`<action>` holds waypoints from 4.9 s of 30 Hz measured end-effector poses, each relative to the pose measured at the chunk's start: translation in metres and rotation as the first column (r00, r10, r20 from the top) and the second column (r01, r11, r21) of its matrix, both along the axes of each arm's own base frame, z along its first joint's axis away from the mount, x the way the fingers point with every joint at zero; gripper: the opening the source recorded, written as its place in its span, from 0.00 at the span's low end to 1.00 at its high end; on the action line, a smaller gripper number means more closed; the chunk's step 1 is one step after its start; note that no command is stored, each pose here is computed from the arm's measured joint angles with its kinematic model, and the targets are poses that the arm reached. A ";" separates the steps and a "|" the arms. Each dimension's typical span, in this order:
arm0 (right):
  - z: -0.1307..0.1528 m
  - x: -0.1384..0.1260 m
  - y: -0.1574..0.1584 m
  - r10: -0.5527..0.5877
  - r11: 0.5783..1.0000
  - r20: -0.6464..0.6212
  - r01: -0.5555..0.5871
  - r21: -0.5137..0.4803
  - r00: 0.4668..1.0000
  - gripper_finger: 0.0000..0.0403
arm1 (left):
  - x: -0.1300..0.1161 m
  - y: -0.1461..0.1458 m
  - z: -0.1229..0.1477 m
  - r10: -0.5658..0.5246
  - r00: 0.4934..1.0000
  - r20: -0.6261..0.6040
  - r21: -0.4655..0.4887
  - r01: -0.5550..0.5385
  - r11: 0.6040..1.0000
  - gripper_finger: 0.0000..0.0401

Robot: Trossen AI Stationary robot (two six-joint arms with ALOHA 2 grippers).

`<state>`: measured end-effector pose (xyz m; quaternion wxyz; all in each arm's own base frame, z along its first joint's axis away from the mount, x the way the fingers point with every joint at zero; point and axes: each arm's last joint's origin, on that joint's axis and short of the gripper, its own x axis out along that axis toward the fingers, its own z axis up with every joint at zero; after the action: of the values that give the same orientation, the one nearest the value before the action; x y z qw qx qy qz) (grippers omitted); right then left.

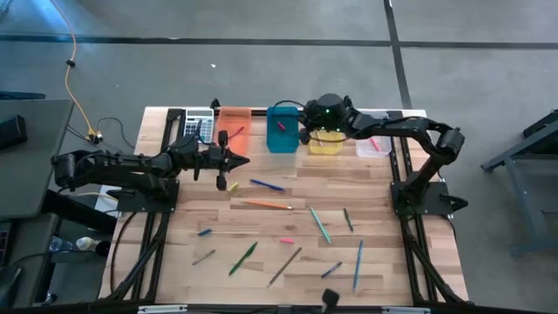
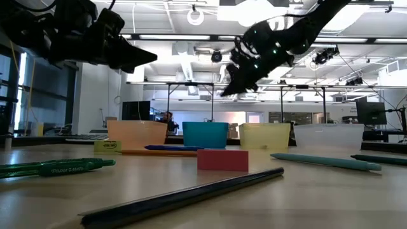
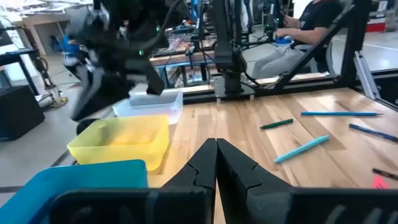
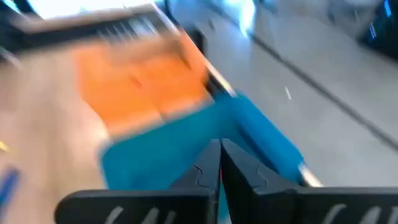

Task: Sort crayons/erasers/pens/pencils in bins
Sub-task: Put the green eraser into the blue bin

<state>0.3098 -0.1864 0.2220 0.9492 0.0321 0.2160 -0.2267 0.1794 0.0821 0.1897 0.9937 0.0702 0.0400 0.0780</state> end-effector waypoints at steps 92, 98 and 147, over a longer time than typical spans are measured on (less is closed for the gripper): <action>-0.046 -0.047 0.166 0.207 0.978 -0.219 -0.208 0.021 0.954 0.00 | 0.008 -0.015 -0.025 -0.007 0.980 -0.200 -0.146 -0.023 0.989 0.00; -0.050 -0.051 0.160 0.197 0.980 -0.277 -0.201 0.017 0.940 0.00 | 0.005 -0.012 -0.032 0.122 0.954 -0.273 -0.164 -0.171 0.972 0.04; -0.049 -0.048 0.137 0.189 0.961 -0.307 -0.241 -0.139 0.933 0.00 | 0.025 -0.032 -0.042 0.204 0.541 -0.816 -0.222 -0.619 0.754 0.51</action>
<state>0.2620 -0.0499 0.1731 0.9252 -0.1086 0.3349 -0.1414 0.2040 0.0503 0.1479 0.8176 -0.1688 0.4800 0.2695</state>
